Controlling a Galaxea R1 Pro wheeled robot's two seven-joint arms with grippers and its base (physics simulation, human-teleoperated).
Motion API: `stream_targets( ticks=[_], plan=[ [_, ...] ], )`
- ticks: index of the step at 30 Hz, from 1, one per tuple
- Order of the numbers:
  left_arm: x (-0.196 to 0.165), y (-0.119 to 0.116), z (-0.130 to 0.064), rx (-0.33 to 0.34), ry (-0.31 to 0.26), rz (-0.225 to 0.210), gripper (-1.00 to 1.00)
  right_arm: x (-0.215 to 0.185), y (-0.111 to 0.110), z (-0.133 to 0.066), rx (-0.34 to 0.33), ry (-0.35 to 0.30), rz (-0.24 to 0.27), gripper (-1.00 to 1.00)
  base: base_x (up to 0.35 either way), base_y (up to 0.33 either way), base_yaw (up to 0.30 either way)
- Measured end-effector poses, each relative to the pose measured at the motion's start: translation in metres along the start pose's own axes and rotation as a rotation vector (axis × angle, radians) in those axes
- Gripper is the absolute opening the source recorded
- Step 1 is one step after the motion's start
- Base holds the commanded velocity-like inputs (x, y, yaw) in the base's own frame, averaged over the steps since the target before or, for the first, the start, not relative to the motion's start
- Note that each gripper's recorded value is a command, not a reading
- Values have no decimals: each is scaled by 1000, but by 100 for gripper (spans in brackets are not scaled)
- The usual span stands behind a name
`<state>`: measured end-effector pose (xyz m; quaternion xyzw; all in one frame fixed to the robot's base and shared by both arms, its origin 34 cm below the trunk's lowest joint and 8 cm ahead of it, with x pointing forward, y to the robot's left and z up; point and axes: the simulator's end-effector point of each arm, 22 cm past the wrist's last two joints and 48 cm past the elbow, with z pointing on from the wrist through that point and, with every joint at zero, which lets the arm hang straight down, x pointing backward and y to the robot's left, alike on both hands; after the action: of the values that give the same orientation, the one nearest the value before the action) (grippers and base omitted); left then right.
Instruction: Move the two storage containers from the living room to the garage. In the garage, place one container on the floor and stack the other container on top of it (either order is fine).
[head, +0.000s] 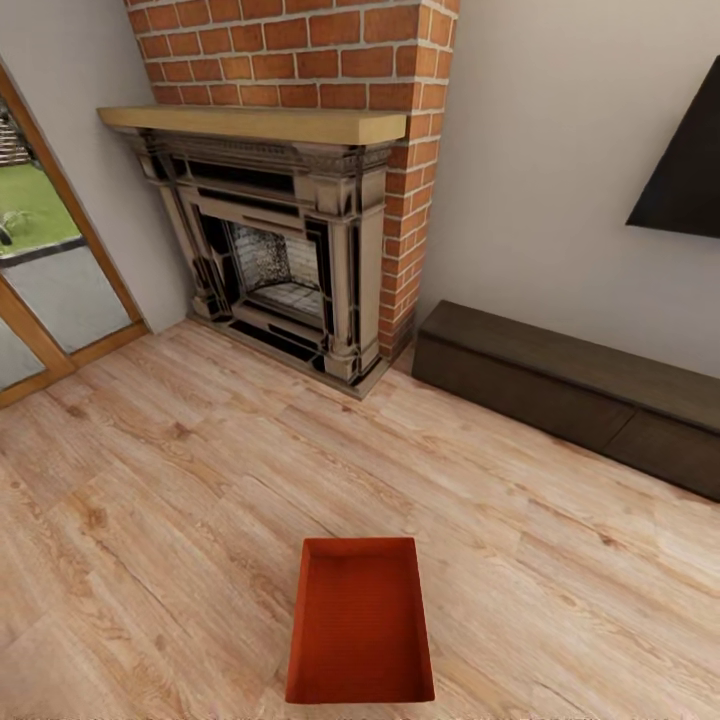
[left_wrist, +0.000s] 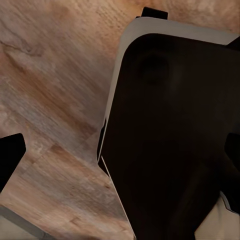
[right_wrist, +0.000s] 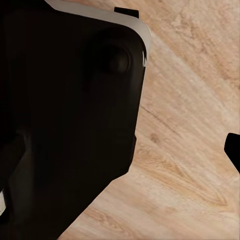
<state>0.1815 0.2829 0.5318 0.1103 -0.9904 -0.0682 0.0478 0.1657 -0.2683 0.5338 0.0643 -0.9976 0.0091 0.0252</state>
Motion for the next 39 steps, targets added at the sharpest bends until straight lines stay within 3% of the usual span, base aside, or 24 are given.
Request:
stream_targets(
  ticks=[39],
  plan=[
    [25, 5, 5, -14, 61, 8, 100, 25, 3, 2, -9, 63, -1, 100, 0, 0, 0]
  ],
)
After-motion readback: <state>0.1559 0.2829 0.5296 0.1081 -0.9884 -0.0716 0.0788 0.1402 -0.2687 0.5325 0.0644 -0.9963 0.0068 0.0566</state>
